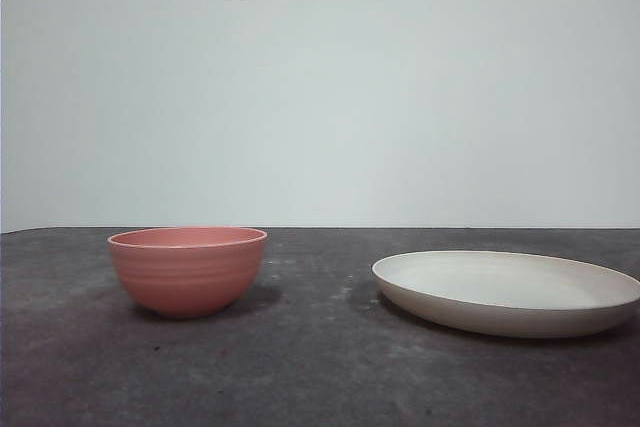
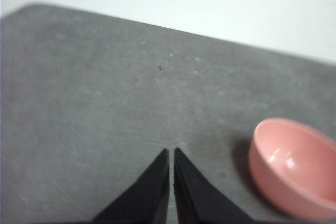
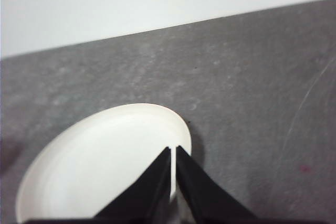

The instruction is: Place the red bowl on the white plate

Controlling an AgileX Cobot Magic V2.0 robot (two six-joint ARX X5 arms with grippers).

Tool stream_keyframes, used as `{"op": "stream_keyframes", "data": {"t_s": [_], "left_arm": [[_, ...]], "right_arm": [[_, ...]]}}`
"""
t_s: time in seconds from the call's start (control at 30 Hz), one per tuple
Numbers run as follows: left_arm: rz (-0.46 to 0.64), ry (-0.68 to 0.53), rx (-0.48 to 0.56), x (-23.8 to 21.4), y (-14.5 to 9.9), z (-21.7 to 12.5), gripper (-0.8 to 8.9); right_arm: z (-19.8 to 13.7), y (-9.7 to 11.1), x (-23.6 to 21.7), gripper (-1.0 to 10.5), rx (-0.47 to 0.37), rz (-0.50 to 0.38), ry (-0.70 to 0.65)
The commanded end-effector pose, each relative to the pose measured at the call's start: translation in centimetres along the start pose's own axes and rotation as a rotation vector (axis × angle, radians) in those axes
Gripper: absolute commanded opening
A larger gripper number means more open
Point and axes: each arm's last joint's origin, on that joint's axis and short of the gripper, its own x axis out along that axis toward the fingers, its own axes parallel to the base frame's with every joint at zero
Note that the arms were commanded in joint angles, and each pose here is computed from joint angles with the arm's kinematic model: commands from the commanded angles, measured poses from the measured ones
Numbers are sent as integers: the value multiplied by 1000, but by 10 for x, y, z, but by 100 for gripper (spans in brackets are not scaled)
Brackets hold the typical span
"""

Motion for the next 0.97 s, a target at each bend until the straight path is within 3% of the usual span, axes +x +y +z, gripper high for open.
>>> {"op": "stream_keyframes", "data": {"t_s": [0.03, 0.33, 0.67, 0.8, 0.97], "left_arm": [[3, 12, -197, 1, 1, -3, 15], [-77, -26, -285, -8, -8, 19, 15], [-92, 3, -249, -27, -23, 67, 15], [-134, 74, -186, -29, -31, 89, 15], [-182, 230, -96, -24, -39, 112, 15]], "right_arm": [[-1, 0, 0, 9, 130, 4, 4], [16, 8, -4, 9, 232, 116, -68], [71, 30, -30, 9, 147, 138, -169], [91, 38, -38, 9, 86, 112, -111], [113, 46, -36, 9, 18, 98, 61]]}}
